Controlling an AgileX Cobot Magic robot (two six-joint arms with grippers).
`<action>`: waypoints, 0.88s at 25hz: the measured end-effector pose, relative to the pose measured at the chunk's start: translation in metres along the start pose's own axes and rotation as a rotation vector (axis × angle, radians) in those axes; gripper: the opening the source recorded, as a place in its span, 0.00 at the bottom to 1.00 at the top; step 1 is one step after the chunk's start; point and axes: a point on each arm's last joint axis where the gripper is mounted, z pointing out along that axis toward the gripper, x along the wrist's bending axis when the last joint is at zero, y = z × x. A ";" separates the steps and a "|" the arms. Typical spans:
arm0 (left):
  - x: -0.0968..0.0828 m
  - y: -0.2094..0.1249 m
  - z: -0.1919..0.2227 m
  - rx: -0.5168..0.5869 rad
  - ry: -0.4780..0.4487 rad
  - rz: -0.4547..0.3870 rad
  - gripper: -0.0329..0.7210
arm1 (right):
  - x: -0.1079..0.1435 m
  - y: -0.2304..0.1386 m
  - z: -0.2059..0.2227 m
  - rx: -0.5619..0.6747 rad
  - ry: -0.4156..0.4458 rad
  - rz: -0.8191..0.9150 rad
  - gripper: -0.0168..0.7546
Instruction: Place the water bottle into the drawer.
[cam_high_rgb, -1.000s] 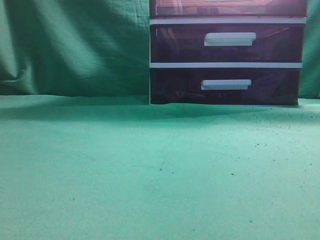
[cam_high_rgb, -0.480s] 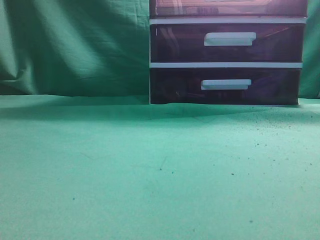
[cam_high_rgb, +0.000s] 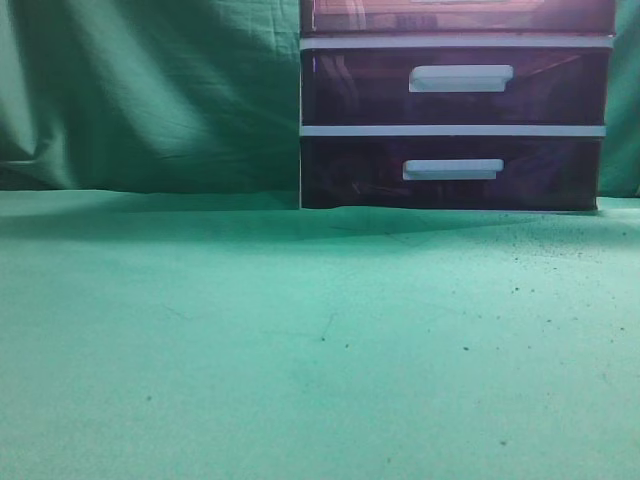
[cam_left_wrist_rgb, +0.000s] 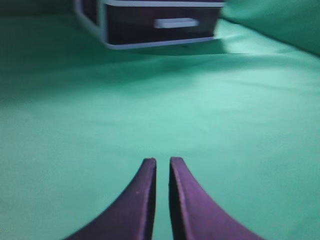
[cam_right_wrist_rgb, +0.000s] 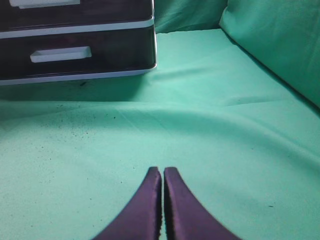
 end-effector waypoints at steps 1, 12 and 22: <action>0.003 0.000 0.000 -0.005 0.047 0.031 0.14 | 0.000 0.000 0.000 0.000 0.000 0.000 0.02; 0.027 -0.004 -0.007 0.017 0.499 -0.042 0.14 | 0.000 0.000 0.000 0.000 0.000 0.002 0.02; 0.031 -0.004 -0.010 0.021 0.582 -0.024 0.14 | 0.000 0.000 0.000 0.000 0.000 0.004 0.02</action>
